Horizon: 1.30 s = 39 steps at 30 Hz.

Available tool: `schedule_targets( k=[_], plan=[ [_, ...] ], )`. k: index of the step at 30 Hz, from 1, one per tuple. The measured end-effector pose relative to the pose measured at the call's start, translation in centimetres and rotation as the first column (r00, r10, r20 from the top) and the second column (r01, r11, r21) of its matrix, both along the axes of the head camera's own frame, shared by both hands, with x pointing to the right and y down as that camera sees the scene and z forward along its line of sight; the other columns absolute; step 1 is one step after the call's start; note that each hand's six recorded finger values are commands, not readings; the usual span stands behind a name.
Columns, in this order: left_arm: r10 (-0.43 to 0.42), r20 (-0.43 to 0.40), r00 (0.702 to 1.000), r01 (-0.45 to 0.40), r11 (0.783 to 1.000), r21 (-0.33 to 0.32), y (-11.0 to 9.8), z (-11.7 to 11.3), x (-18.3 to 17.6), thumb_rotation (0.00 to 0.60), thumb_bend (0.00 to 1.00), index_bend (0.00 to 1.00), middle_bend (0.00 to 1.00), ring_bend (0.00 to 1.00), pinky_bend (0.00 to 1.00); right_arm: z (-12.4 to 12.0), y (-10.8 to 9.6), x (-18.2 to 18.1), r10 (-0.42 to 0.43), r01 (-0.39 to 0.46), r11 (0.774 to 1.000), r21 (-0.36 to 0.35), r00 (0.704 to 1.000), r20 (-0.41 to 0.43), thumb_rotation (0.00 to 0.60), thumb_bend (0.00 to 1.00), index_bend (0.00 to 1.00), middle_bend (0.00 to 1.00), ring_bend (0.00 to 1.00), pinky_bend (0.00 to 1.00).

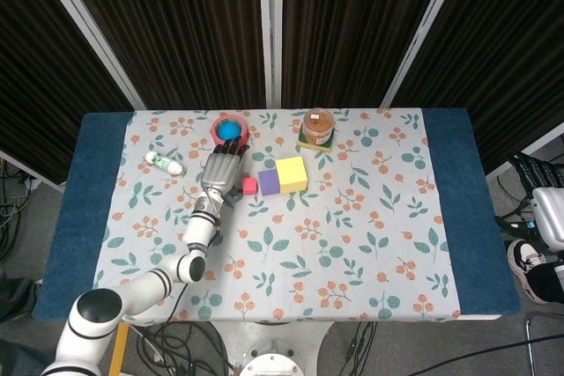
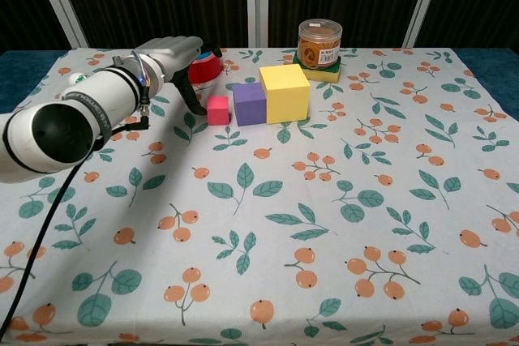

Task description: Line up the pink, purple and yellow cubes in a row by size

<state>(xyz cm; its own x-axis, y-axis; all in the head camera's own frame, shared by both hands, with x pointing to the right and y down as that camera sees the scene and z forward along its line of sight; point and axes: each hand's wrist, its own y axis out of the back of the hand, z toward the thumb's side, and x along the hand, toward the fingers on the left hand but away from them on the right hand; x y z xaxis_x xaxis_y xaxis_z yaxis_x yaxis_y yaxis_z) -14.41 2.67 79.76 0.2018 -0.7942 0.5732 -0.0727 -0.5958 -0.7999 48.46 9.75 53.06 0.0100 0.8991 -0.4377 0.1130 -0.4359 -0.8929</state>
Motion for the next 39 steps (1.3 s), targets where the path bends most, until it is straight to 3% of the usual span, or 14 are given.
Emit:
schedule_targets(
  k=[27,39],
  plan=[
    [-0.015,-0.019,1.000,0.015,1.000,-0.023,0.1,0.2,1.3,0.600,0.06,0.19,0.06,0.05,0.17,-0.1,0.2,0.7,0.017,-0.017,1.000,-0.001,1.000,-0.007,0.600,0.12,0.00,0.02,0.00,0.03],
    [-0.092,-0.082,0.992,0.094,0.995,0.018,-1.0,-2.3,-2.7,0.600,0.06,0.19,0.06,0.05,0.17,0.2,0.7,0.9,0.021,-0.021,1.000,-0.007,1.000,0.008,0.600,0.12,0.00,0.02,0.00,0.03]
  ],
)
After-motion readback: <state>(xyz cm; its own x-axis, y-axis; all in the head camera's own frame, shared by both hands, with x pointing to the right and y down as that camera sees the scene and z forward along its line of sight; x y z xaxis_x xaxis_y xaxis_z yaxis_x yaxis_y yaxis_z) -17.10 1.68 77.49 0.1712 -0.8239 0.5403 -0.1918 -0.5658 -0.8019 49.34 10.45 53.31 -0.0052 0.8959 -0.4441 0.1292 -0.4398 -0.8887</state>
